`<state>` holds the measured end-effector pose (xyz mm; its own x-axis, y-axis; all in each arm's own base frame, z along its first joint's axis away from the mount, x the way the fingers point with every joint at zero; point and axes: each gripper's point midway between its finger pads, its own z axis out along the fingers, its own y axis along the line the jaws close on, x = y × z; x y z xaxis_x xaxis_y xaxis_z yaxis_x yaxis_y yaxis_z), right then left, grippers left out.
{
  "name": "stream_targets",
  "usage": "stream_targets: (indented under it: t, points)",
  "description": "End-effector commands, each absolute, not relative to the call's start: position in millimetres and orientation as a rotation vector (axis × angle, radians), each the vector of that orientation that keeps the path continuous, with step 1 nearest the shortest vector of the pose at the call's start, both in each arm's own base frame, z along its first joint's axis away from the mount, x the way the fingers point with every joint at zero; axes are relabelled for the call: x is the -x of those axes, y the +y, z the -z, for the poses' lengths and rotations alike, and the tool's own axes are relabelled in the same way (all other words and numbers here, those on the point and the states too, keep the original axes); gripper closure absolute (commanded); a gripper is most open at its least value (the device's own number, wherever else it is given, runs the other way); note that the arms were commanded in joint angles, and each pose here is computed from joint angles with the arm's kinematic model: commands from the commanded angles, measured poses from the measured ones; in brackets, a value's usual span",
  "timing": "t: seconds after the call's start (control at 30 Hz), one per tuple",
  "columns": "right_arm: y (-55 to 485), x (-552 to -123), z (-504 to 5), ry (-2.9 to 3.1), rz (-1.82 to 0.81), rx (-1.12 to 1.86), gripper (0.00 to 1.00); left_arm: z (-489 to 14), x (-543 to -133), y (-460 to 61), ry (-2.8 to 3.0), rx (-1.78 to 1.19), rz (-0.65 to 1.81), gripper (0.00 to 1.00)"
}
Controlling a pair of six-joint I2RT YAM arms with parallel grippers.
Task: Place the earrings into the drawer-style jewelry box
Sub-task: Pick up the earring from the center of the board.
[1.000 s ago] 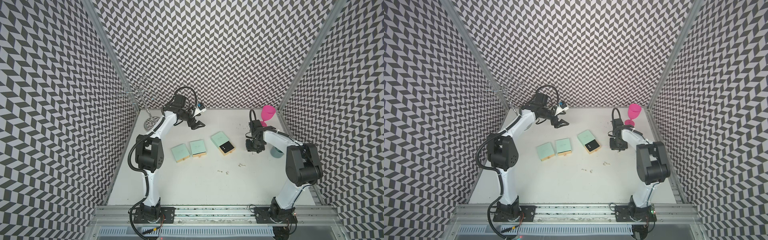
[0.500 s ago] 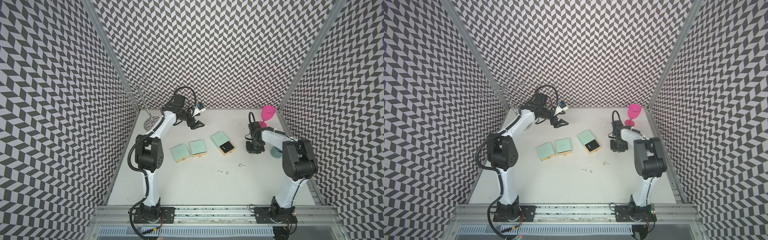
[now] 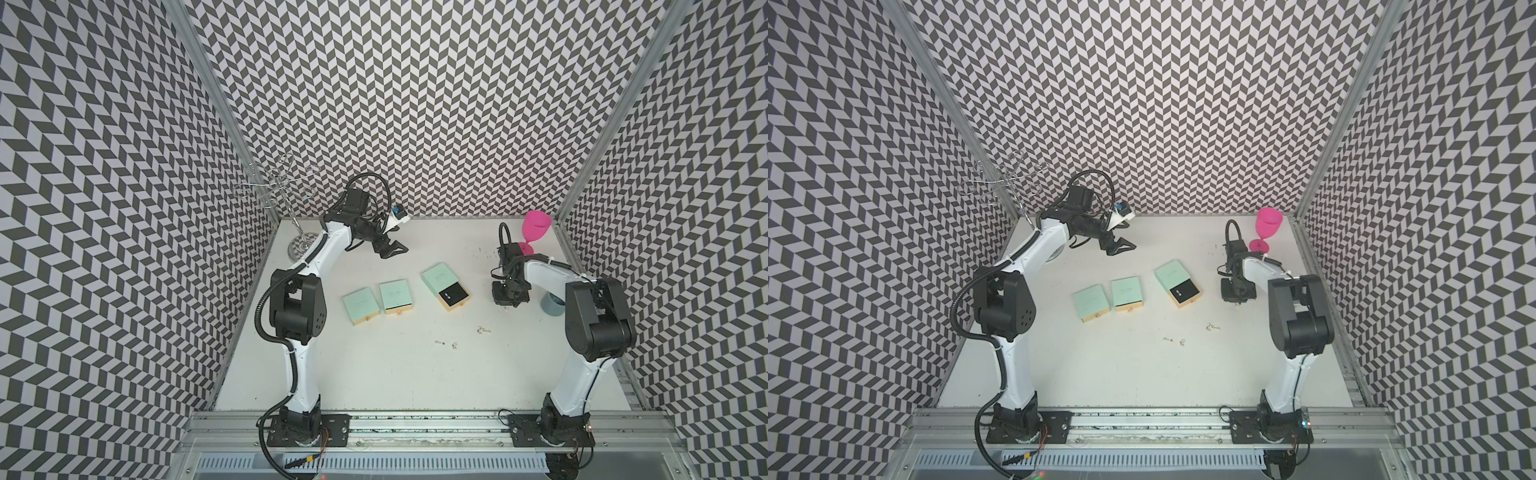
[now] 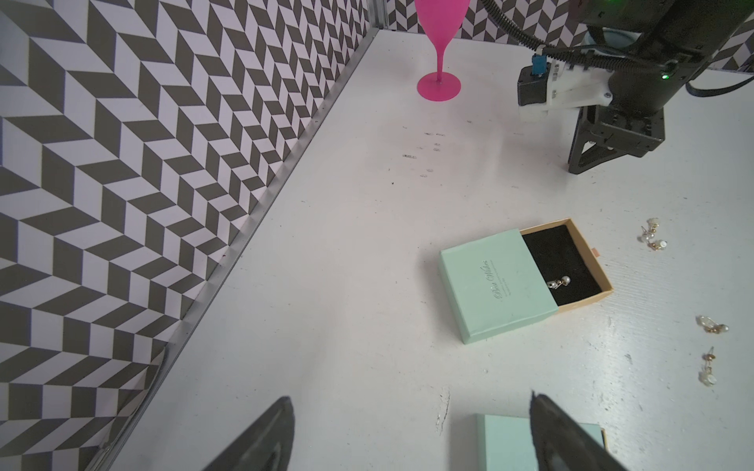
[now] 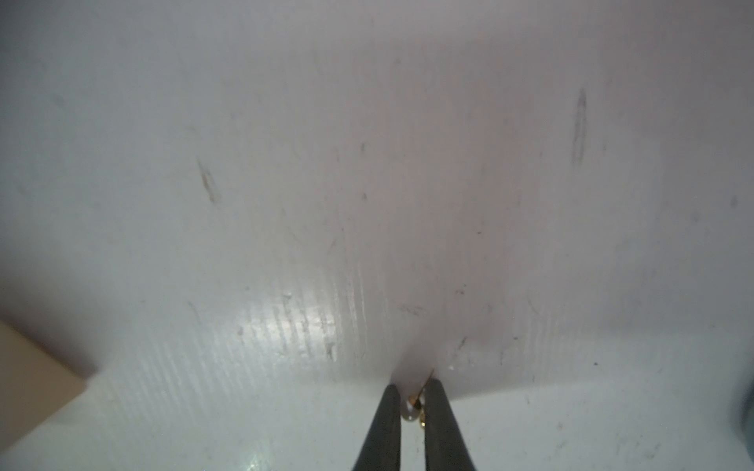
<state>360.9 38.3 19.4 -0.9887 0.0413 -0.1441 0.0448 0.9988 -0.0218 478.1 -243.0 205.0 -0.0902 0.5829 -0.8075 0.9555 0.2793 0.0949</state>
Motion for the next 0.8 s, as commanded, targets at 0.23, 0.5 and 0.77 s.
stream_targets:
  t: [0.23,0.5,0.77]
  points:
    - [36,-359,-28,2.985,0.032,-0.056,0.9,-209,-472,-243,1.757,-1.412,0.637,0.09]
    - [45,-364,-60,2.943,-0.045,-0.03,0.9,-209,-470,-245,1.756,-1.417,0.642,0.09]
    - [63,-369,-84,2.91,-0.131,0.026,0.9,-210,-469,-247,1.752,-1.421,0.639,0.09]
